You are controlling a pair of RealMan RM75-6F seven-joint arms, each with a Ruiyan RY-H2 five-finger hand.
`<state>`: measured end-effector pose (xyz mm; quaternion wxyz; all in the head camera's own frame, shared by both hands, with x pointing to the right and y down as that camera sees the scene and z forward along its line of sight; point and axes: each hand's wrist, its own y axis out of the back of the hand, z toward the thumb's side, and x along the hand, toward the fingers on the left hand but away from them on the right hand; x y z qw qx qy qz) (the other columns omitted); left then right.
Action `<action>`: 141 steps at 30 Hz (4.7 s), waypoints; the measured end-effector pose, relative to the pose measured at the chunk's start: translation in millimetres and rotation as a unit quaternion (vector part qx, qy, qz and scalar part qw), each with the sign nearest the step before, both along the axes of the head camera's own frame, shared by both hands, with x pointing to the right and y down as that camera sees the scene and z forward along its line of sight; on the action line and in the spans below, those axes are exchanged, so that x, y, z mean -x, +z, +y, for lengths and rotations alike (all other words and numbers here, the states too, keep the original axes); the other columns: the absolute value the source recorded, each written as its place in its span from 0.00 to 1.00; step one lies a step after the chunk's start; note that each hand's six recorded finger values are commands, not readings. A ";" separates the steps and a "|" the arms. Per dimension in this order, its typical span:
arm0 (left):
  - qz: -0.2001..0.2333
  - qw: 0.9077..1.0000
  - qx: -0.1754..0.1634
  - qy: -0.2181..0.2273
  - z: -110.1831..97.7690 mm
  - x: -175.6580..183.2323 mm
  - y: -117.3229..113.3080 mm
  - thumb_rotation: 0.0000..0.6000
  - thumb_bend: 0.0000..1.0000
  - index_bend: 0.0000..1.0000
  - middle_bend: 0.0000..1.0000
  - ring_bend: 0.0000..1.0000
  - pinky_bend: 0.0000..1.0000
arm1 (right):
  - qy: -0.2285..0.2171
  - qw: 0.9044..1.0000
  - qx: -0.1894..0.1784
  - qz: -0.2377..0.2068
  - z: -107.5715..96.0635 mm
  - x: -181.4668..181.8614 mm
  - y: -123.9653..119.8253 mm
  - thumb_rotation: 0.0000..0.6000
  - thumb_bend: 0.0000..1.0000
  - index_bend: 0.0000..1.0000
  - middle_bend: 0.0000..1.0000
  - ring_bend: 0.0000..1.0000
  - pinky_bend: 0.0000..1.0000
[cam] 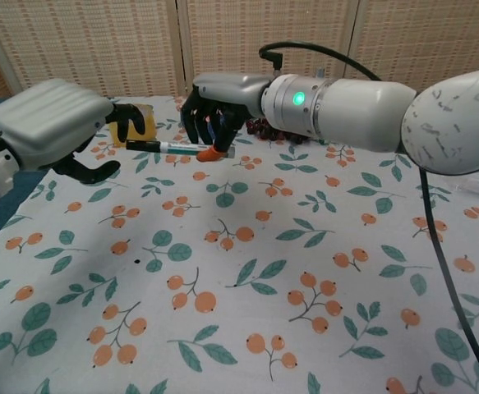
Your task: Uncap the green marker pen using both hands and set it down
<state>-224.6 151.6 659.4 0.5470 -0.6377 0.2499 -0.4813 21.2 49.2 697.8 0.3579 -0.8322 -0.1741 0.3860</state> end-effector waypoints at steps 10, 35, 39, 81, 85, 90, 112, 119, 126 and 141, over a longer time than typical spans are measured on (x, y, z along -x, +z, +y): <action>0.011 1.000 -0.001 0.002 0.1 -11.6 -0.8 1.00 0.38 0.33 0.39 0.66 0.65 | -0.005 1.000 0.008 0.004 2.4 14.2 4.7 1.00 0.35 1.00 0.84 0.52 0.18; 0.027 0.999 -0.029 -0.010 -5.4 -6.7 5.8 1.00 0.38 0.41 0.49 0.70 0.70 | 0.011 0.999 0.038 -0.004 6.2 0.9 1.6 1.00 0.35 1.00 0.84 0.52 0.18; 0.028 0.999 -0.032 -0.005 -3.9 -8.7 4.5 1.00 0.38 0.44 0.50 0.70 0.71 | 0.012 0.999 0.039 -0.004 6.9 1.3 2.1 1.00 0.35 1.00 0.84 0.52 0.18; 0.035 0.998 -0.048 -0.002 -5.0 -8.7 0.8 1.00 0.53 0.66 0.75 0.76 0.78 | 0.022 0.999 0.043 -0.016 5.4 -1.4 -4.5 1.00 0.35 1.00 0.84 0.52 0.18; 0.049 0.997 -0.055 -0.008 -4.8 -9.5 -0.7 1.00 0.60 0.70 0.79 0.77 0.80 | 0.024 0.999 0.045 -0.018 5.6 -1.4 -4.1 1.00 0.35 1.00 0.84 0.52 0.18; 0.052 0.997 -0.057 -0.008 -4.8 -9.1 -1.1 1.00 0.69 0.76 0.85 0.78 0.80 | 0.022 0.999 0.047 -0.018 6.5 -1.5 -4.1 1.00 0.35 1.00 0.84 0.52 0.18; 0.065 0.997 -0.042 0.008 3.6 -4.1 3.3 1.00 0.79 0.83 0.94 0.80 0.81 | 0.014 0.999 0.053 0.000 11.2 -8.5 3.0 1.00 0.36 1.00 0.84 0.52 0.18; 0.067 0.997 -0.045 0.002 0.9 -0.1 1.9 1.00 0.79 0.83 0.94 0.81 0.82 | 0.014 0.998 0.053 0.006 10.5 -12.6 3.4 1.00 0.36 1.00 0.84 0.52 0.18; 0.069 0.997 -0.037 -0.030 -1.6 23.3 4.7 1.00 0.78 0.82 0.93 0.81 0.82 | 0.012 0.997 0.066 0.025 18.0 -27.8 9.6 1.00 0.36 1.00 0.84 0.52 0.18; 0.053 0.996 0.068 -0.037 64.2 56.6 40.5 1.00 0.57 0.68 0.77 0.81 0.82 | 0.003 0.994 0.077 0.077 54.8 -66.7 28.0 1.00 0.36 1.00 0.84 0.52 0.19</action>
